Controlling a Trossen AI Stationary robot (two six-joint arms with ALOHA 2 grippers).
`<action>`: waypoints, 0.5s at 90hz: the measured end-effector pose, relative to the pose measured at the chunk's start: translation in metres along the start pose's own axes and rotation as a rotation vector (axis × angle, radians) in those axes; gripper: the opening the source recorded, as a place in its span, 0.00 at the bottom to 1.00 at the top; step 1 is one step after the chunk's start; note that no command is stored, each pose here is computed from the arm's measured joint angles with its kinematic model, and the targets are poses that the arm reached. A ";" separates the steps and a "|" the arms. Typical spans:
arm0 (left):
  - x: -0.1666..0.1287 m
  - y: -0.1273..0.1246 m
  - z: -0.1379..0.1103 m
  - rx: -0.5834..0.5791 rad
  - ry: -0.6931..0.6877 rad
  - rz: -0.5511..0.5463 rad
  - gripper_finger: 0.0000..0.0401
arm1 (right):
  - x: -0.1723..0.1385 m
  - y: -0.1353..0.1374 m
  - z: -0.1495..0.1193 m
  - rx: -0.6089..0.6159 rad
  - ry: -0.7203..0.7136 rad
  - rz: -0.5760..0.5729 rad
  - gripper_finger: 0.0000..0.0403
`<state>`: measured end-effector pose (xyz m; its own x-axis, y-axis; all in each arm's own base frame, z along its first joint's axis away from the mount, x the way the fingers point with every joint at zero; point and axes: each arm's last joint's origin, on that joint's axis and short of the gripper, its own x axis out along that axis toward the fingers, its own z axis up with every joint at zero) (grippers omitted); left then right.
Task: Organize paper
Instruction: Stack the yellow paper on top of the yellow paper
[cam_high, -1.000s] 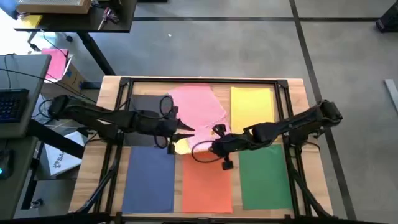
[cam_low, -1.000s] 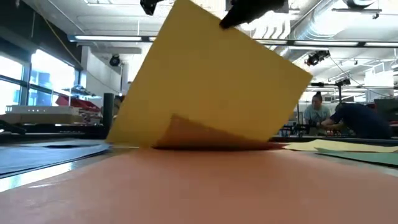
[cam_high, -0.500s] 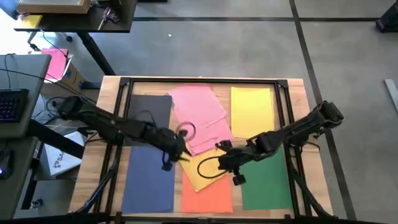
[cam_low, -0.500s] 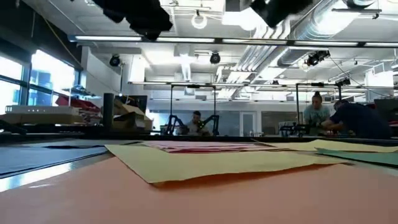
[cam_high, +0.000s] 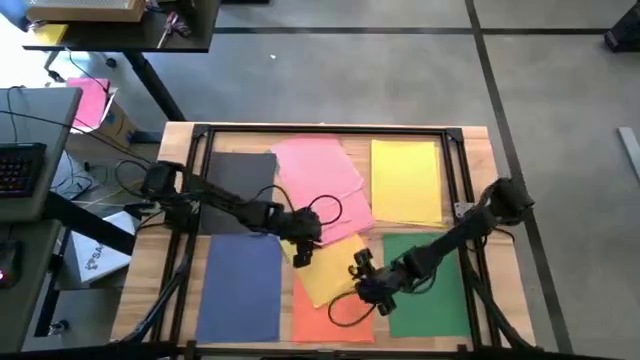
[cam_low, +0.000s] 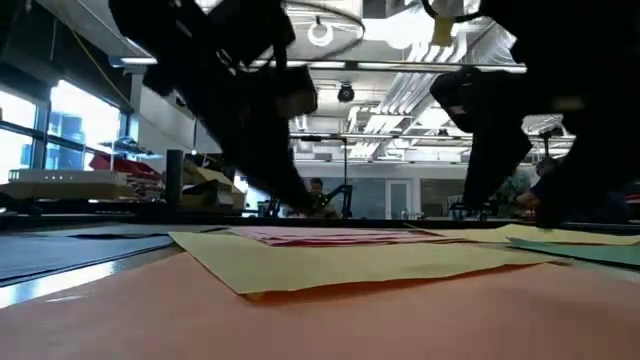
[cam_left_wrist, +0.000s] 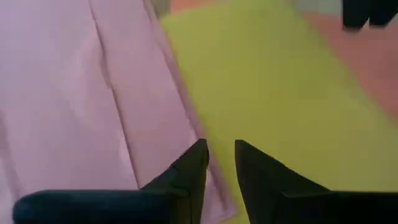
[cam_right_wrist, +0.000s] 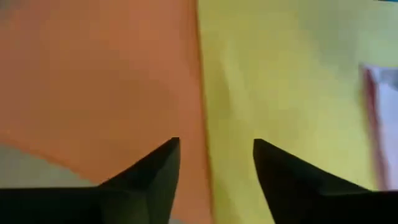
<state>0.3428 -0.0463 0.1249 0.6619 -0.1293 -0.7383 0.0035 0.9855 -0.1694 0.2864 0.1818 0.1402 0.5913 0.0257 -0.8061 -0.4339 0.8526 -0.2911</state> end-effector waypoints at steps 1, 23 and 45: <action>0.001 0.000 -0.001 -0.001 0.003 -0.002 0.13 | 0.000 0.001 0.000 -0.007 0.000 -0.010 0.50; 0.019 0.003 -0.012 -0.019 0.052 -0.020 0.04 | 0.015 0.008 -0.007 -0.142 0.046 -0.040 0.52; 0.024 0.004 -0.016 -0.030 0.069 -0.016 0.02 | 0.022 0.012 -0.007 -0.222 0.051 -0.196 0.52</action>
<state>0.3464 -0.0476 0.0960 0.6090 -0.1536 -0.7781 -0.0094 0.9796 -0.2007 0.2899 0.1891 0.1152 0.6460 -0.1589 -0.7466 -0.4563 0.7037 -0.5446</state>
